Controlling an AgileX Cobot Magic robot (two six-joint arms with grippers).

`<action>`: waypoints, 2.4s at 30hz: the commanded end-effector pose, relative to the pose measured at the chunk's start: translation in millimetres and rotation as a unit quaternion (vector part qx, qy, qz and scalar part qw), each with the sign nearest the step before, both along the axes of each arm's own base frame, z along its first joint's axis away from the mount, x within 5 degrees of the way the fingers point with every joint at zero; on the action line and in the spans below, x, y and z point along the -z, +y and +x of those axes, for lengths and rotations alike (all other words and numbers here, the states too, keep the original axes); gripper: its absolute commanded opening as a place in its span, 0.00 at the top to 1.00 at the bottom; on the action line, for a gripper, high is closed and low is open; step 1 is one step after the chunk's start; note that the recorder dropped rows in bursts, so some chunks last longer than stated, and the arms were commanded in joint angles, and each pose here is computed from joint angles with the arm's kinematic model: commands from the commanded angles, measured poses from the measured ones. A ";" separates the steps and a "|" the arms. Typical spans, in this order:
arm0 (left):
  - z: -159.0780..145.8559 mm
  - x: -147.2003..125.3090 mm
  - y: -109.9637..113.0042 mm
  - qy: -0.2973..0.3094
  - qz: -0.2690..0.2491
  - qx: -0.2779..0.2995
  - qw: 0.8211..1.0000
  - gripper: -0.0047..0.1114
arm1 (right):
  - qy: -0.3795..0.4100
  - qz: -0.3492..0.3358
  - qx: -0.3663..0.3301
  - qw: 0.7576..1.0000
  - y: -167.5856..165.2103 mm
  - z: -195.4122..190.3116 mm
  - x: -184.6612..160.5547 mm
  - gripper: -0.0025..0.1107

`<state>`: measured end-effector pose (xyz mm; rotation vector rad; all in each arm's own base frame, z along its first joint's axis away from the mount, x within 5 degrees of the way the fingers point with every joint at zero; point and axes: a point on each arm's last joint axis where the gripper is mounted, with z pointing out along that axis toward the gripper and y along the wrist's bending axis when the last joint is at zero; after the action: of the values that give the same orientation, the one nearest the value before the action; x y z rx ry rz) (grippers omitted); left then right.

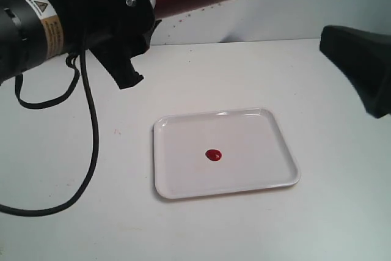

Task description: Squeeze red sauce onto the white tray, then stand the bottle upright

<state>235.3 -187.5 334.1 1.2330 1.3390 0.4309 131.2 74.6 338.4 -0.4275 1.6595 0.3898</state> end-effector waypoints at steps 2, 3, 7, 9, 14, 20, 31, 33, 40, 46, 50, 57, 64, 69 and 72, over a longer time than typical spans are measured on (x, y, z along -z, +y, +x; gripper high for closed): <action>-9.6 -5.7 -6.4 0.060 -0.109 0.033 0.992 0.96 | -0.037 0.062 -0.003 0.997 -0.4 -2.1 34.3 0.05; -10.8 -4.6 -8.8 0.073 -0.120 0.043 0.989 0.96 | -0.039 0.067 -0.004 0.997 -0.8 -3.2 41.9 0.05; -19.6 -2.0 -18.8 0.129 -0.159 0.098 0.974 0.96 | -0.073 0.128 -0.015 0.989 -1.9 -9.3 56.1 0.05; -23.5 -1.1 -22.4 0.150 -0.170 0.120 0.967 0.96 | -0.096 0.158 -0.026 0.982 -1.7 -12.8 56.0 0.05; -34.4 -1.3 -31.4 0.218 -0.223 0.169 0.935 0.96 | -0.112 0.164 -0.069 0.978 4.8 -19.2 55.0 0.05; -41.2 -2.1 -42.9 0.271 -0.287 0.220 0.892 0.96 | -0.145 0.176 -0.139 0.964 13.8 -29.4 48.2 0.05; -35.5 34.4 -80.2 0.369 -0.347 0.318 0.801 0.96 | -0.154 0.192 -0.171 0.954 27.5 -18.9 52.3 0.05; -35.4 40.3 -85.4 0.377 -0.354 0.341 0.785 0.96 | -0.144 0.187 -0.170 0.957 32.2 -12.0 53.1 0.05; -30.1 57.8 -92.7 0.397 -0.353 0.340 0.777 0.96 | -0.133 0.181 -0.169 0.960 42.3 2.9 50.4 0.10; -29.9 58.0 -92.7 0.394 -0.351 0.340 0.778 0.96 | -0.131 0.176 -0.165 0.962 42.1 3.6 51.3 0.60; -29.9 58.0 -92.7 0.394 -0.351 0.340 0.778 0.96 | -0.131 0.176 -0.164 0.962 41.9 3.7 51.3 0.98; -29.8 58.1 -92.7 0.394 -0.351 0.340 0.779 0.95 | -0.146 0.158 -0.162 0.963 42.0 3.7 51.3 0.98; -25.2 62.7 -91.7 0.393 -0.342 0.310 0.795 0.80 | -0.147 0.157 -0.162 0.963 42.0 3.7 51.3 0.98; -19.1 68.3 -89.6 0.392 -0.331 0.270 0.815 0.44 | -0.155 0.148 -0.157 0.964 41.4 4.2 51.1 0.98; -16.3 71.5 -88.7 0.392 -0.326 0.251 0.822 0.12 | -0.157 0.152 -0.141 0.965 39.2 6.3 50.4 0.98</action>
<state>210.7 -279.7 262.4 1.2061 1.4635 -1.0088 137.9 114.6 281.8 -0.4818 1.2556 0.7444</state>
